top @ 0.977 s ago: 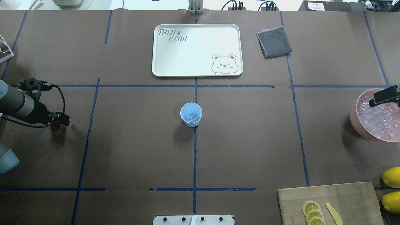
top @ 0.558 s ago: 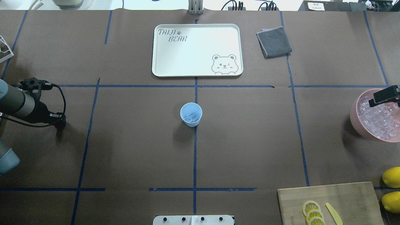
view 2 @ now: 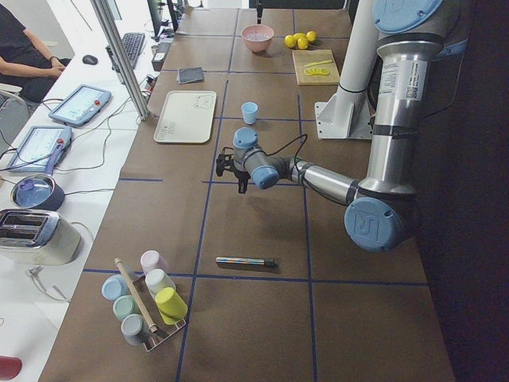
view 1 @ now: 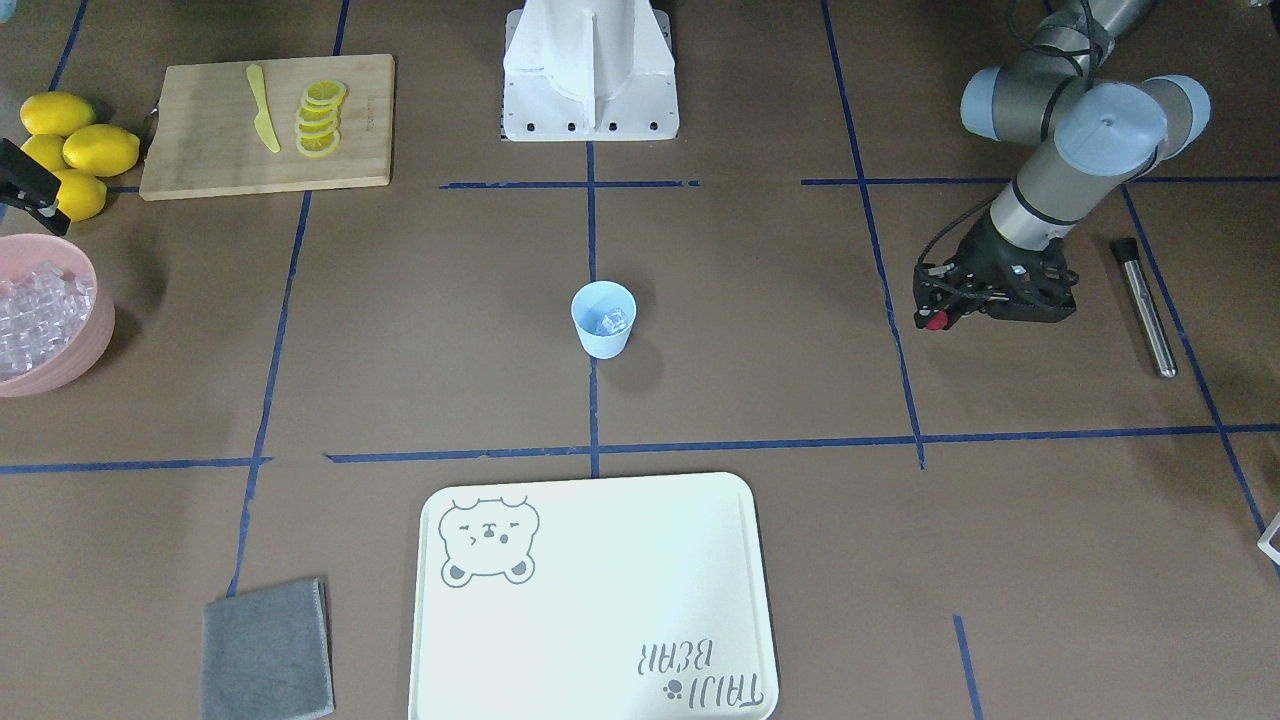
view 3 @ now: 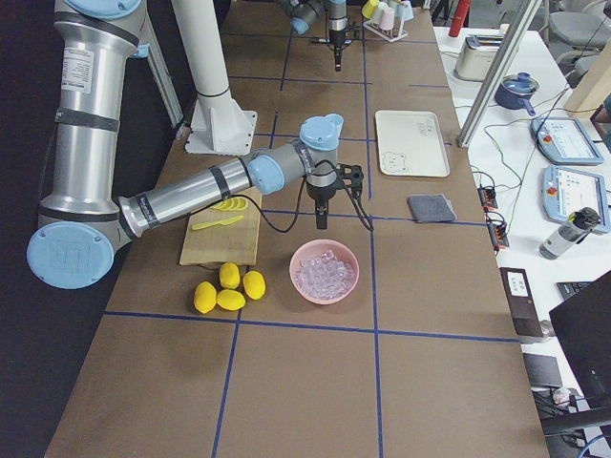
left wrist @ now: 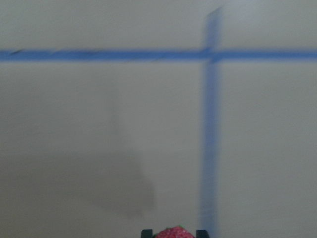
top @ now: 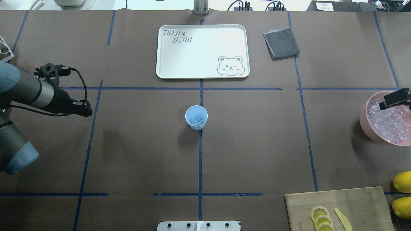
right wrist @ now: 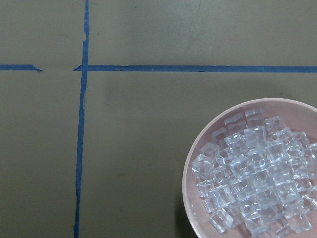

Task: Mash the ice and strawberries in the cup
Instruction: 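Lift the strawberry with the left gripper and carry it over the cup, then lower the strawberry into the light-blue cup and open the left gripper, then withdraw the left gripper and grasp the metal muddler, then lift the metal muddler upright with the left gripper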

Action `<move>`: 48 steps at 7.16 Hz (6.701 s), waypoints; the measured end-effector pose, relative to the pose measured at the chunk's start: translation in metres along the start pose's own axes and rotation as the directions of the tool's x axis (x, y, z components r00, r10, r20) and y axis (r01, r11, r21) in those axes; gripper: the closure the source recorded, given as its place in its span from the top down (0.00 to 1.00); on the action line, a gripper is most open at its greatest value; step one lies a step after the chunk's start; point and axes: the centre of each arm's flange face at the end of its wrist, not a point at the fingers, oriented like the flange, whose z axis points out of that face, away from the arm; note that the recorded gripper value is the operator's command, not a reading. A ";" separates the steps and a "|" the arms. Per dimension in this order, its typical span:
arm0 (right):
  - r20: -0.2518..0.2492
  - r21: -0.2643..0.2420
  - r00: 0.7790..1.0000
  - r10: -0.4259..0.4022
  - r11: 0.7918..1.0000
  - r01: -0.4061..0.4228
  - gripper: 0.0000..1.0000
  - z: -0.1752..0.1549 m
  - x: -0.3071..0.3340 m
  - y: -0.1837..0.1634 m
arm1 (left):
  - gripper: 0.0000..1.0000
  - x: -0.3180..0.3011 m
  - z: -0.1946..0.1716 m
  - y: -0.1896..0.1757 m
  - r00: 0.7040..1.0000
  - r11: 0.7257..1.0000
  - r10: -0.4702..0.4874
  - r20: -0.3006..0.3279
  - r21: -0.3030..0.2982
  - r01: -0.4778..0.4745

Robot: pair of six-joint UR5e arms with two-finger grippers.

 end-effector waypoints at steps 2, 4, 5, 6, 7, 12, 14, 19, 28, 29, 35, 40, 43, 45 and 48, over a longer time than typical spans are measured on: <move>0.000 0.001 1.000 0.000 1.000 0.000 0.99 0.000 0.001 0.000 | 0.00 0.128 -0.007 0.011 0.985 0.997 -0.069 -0.157 -0.046 0.062; -0.002 0.001 1.000 -0.002 1.000 0.002 0.99 0.000 0.003 0.000 | 0.00 0.234 0.006 0.038 0.968 0.997 -0.072 -0.238 -0.047 0.063; -0.003 0.002 1.000 -0.003 1.000 0.003 0.99 -0.001 0.003 0.000 | 0.00 0.275 0.018 0.051 0.964 0.997 -0.073 -0.257 -0.020 0.070; -0.003 0.004 1.000 -0.003 1.000 0.003 0.99 -0.001 0.004 0.000 | 0.02 0.297 0.025 0.058 0.961 0.997 -0.077 -0.267 0.001 0.080; -0.002 0.006 1.000 -0.003 1.000 0.003 0.99 -0.002 0.004 0.000 | 0.03 0.307 0.027 0.060 0.959 0.997 -0.076 -0.274 0.012 0.083; -0.003 0.009 1.000 -0.001 1.000 0.001 0.99 -0.003 0.005 -0.001 | 0.67 0.311 0.028 0.052 0.960 0.989 -0.069 -0.272 0.106 0.101; -0.005 0.008 1.000 0.001 1.000 0.000 0.99 -0.002 0.006 -0.002 | 0.81 0.310 0.031 0.050 0.961 0.988 -0.070 -0.266 0.117 0.104; -0.011 0.002 1.000 0.003 1.000 -0.003 0.99 0.002 0.010 -0.003 | 0.78 0.292 0.028 0.049 0.969 0.989 -0.034 -0.246 0.130 0.067; -0.079 0.000 0.992 -0.096 0.995 0.096 0.99 -0.013 0.116 -0.002 | 0.78 -0.189 -0.084 -0.016 0.963 0.968 0.251 0.100 -0.013 -0.251; -0.088 -0.008 0.990 -0.108 0.994 0.108 0.99 -0.017 0.127 -0.001 | 0.78 -0.240 -0.072 -0.019 0.966 0.977 0.213 0.149 -0.051 -0.208; -0.106 -0.008 0.987 -0.125 0.992 0.125 0.99 -0.021 0.133 -0.004 | 0.75 -0.327 -0.017 -0.047 0.966 0.989 0.076 0.246 -0.143 -0.042; -0.105 -0.005 0.986 -0.127 0.992 0.128 0.99 -0.022 0.131 -0.004 | 0.74 -0.339 -0.017 -0.059 0.978 0.975 0.009 0.208 -0.220 0.038; -0.104 -0.003 0.986 -0.129 0.992 0.129 0.99 -0.023 0.131 -0.004 | 0.73 -0.349 -0.006 -0.060 0.982 0.962 0.027 0.189 -0.273 0.026; -0.104 -0.003 0.986 -0.130 0.991 0.130 0.99 -0.024 0.130 -0.004 | 0.72 -0.353 -0.002 -0.060 0.981 0.959 0.026 0.190 -0.283 0.030; -0.104 -0.002 0.986 -0.130 0.991 0.131 0.99 -0.024 0.129 -0.004 | 0.70 -0.357 0.001 -0.059 0.981 0.957 0.022 0.195 -0.289 0.036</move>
